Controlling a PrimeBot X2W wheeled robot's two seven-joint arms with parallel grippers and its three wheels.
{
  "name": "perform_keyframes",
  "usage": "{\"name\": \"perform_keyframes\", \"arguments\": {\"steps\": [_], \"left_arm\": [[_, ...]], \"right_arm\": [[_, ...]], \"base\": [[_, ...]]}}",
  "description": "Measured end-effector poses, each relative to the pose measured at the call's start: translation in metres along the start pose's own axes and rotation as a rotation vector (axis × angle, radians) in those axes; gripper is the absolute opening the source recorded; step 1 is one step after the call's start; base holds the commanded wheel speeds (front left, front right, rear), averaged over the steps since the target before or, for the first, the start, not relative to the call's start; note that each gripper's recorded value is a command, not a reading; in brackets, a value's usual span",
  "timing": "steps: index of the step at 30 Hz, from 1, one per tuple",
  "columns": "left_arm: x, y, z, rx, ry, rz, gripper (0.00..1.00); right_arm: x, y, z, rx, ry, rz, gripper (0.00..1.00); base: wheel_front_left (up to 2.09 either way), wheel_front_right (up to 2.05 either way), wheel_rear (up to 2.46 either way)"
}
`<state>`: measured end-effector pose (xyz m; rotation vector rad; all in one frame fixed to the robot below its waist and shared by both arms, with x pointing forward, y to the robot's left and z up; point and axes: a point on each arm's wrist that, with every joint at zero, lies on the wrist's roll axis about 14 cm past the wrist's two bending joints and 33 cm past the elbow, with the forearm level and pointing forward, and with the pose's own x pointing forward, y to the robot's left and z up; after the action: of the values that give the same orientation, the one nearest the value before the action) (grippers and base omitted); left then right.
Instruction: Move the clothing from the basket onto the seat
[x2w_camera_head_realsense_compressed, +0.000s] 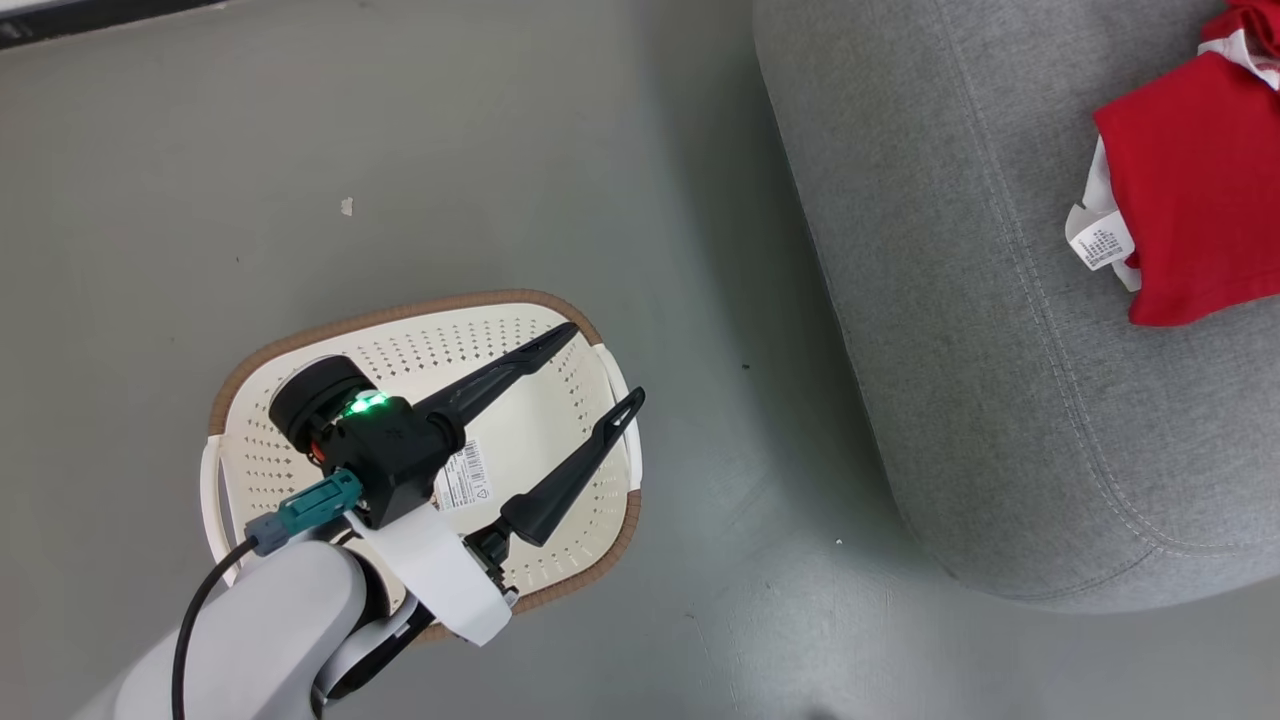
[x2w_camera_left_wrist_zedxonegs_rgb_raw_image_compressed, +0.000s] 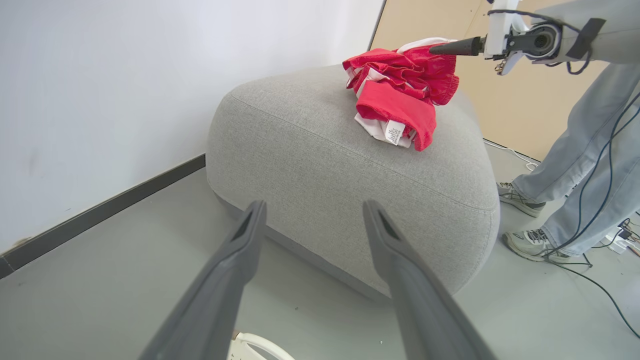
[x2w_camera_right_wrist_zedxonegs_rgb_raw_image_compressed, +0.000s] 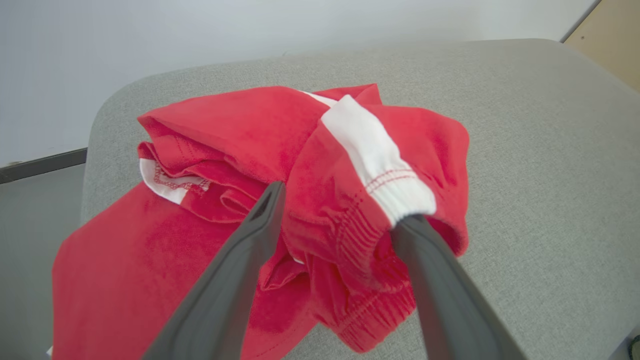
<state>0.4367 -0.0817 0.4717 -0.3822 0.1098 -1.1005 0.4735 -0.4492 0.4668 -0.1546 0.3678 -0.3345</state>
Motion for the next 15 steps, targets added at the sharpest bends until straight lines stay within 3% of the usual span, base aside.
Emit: {"name": "perform_keyframes", "arguments": {"steps": [15], "left_arm": [[0.005,-0.017,0.012,0.008,-0.023,-0.019,1.0]], "right_arm": [[-0.037,-0.032,-0.019,0.068,0.043,-0.065,1.0]], "base": [[0.0,0.0,0.0]]}}
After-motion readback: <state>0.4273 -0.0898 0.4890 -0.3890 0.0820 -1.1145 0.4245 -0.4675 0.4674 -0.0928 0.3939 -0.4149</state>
